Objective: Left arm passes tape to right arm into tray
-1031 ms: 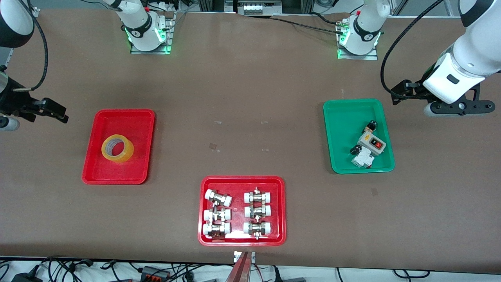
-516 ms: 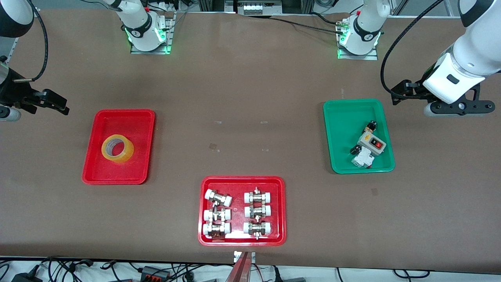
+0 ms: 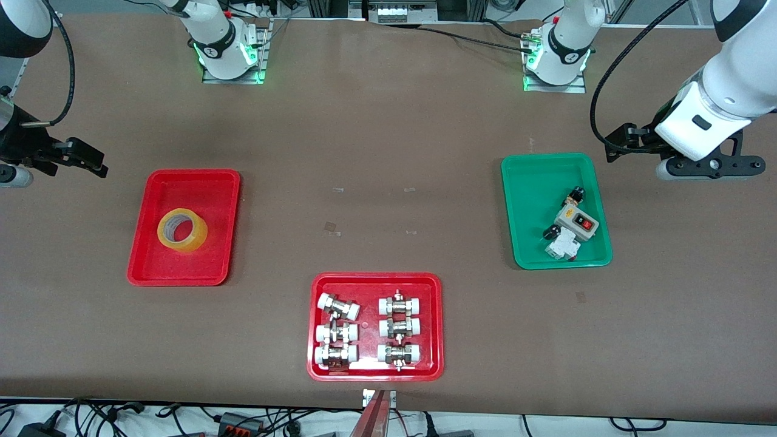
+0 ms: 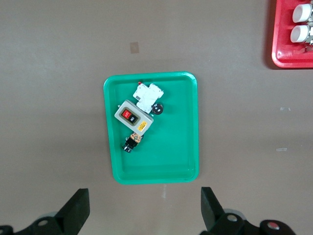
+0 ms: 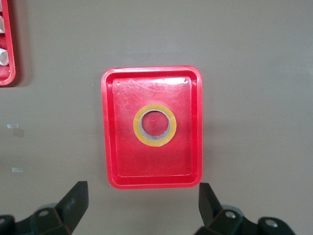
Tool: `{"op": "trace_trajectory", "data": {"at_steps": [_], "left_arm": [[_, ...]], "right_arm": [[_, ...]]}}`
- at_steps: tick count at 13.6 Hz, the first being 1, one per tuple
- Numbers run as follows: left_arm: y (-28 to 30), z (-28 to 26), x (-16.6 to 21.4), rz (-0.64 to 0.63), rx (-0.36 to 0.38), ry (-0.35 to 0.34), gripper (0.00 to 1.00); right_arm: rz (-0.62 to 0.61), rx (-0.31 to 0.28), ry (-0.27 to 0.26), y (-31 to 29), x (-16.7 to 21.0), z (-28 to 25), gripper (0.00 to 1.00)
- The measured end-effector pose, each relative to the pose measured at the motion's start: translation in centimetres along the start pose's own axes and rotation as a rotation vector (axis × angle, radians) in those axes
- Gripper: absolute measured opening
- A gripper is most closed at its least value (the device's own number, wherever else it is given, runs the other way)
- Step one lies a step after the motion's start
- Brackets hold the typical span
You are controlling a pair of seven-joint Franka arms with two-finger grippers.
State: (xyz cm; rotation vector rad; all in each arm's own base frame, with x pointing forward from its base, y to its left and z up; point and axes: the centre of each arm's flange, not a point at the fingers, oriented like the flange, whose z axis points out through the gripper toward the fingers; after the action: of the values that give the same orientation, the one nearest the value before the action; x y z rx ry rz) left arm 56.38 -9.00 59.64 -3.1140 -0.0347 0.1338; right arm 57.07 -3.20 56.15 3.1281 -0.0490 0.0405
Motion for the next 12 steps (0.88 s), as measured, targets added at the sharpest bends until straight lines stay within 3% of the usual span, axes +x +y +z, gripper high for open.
{"op": "trace_trajectory", "data": {"at_steps": [12], "left_arm": [[0.02, 0.03, 0.01, 0.000, -0.003, -0.001, 1.00]], "right_arm": [[-0.006, 0.001, -0.032, -0.07, -0.52, 0.00, 1.00]]}}
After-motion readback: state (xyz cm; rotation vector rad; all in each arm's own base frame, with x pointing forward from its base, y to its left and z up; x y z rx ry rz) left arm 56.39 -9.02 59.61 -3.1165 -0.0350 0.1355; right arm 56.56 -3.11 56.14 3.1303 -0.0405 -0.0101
